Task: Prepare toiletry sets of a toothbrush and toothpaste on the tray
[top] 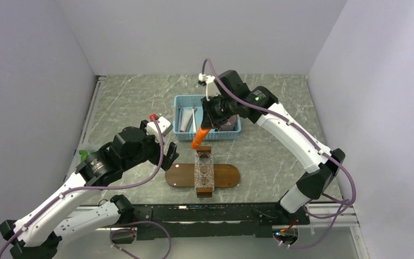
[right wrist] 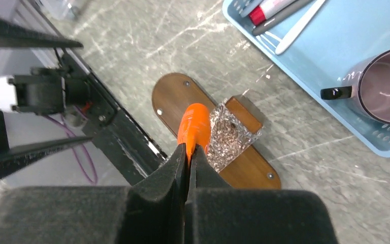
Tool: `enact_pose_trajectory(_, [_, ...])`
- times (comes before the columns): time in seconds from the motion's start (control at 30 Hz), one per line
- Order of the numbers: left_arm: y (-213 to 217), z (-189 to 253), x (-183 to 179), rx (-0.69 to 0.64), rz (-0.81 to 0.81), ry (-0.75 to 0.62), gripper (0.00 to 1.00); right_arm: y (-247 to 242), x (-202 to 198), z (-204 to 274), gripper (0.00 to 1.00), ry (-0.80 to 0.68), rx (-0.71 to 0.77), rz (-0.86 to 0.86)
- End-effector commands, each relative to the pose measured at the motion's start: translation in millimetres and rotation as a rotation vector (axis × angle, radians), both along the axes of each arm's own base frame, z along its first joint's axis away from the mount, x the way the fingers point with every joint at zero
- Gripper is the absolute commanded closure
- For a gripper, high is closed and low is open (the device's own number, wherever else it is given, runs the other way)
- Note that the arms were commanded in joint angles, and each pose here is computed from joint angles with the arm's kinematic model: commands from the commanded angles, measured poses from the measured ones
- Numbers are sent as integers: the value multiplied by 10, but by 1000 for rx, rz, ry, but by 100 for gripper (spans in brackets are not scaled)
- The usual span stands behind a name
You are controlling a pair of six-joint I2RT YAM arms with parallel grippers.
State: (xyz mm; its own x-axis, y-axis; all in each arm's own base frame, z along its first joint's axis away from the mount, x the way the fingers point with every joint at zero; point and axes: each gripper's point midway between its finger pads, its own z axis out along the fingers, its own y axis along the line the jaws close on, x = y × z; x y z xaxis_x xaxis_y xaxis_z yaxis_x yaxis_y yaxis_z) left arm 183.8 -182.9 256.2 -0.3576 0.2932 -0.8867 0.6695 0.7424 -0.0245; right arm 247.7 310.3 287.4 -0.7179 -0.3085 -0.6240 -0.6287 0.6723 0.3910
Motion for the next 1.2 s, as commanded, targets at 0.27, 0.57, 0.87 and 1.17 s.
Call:
enact_pose_trajectory(0.27, [190,-135,73,-44,148,-23,1,-92,-171,50,100,-254,-202,70])
enact_pose_trajectory(0.57, [272,-334,45,-48,185,-9,1,-47,-194,-159,100,-276,-269,54])
enact_pose_trajectory(0.87, [326,-343,44,-65,211,-23,1,-10,-208,-346,100,-276,-294,31])
enact_pose_trajectory(1.17, [293,-368,48,-54,198,-12,1,61,-209,-511,100,-256,-291,31])
